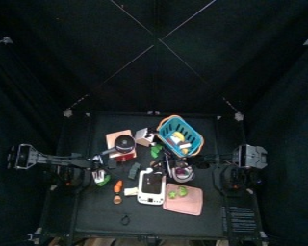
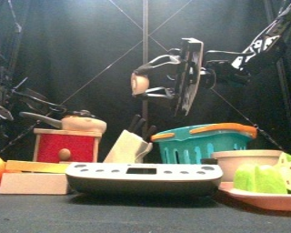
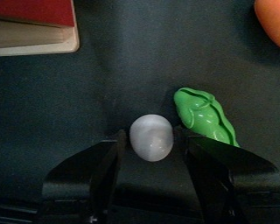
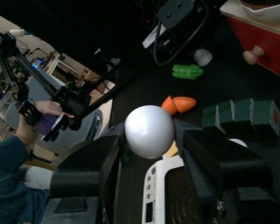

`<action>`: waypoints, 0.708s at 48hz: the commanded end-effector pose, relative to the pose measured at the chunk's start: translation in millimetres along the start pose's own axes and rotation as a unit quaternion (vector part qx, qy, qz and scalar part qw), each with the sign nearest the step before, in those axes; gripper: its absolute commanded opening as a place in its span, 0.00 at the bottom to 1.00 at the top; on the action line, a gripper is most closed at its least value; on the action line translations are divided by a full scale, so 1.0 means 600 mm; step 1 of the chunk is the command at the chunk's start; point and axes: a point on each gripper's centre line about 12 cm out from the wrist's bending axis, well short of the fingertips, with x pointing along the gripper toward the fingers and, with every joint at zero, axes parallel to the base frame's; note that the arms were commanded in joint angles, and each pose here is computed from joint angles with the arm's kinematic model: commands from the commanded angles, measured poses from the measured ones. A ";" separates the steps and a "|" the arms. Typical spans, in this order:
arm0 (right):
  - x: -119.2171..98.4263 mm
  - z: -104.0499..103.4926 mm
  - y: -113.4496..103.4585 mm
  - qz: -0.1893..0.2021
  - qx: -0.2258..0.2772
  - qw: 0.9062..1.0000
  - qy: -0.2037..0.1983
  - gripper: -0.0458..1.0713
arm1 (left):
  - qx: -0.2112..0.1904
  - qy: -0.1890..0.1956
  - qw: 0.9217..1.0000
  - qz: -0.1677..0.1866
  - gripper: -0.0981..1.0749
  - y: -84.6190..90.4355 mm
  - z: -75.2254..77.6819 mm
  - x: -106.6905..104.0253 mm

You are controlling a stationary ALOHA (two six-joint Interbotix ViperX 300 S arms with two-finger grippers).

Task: Grab other egg half

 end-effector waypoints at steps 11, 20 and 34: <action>0.004 0.020 0.016 0.011 -0.010 1.000 -0.014 0.61 | -0.005 0.007 1.000 -0.003 0.82 -0.003 0.007 0.005; 0.005 0.020 0.016 0.011 -0.013 1.000 -0.012 0.61 | -0.005 0.009 1.000 -0.003 0.82 -0.002 0.007 0.007; 0.005 0.020 0.015 0.009 -0.013 1.000 -0.011 0.61 | -0.005 0.009 1.000 0.000 0.81 0.000 0.007 0.007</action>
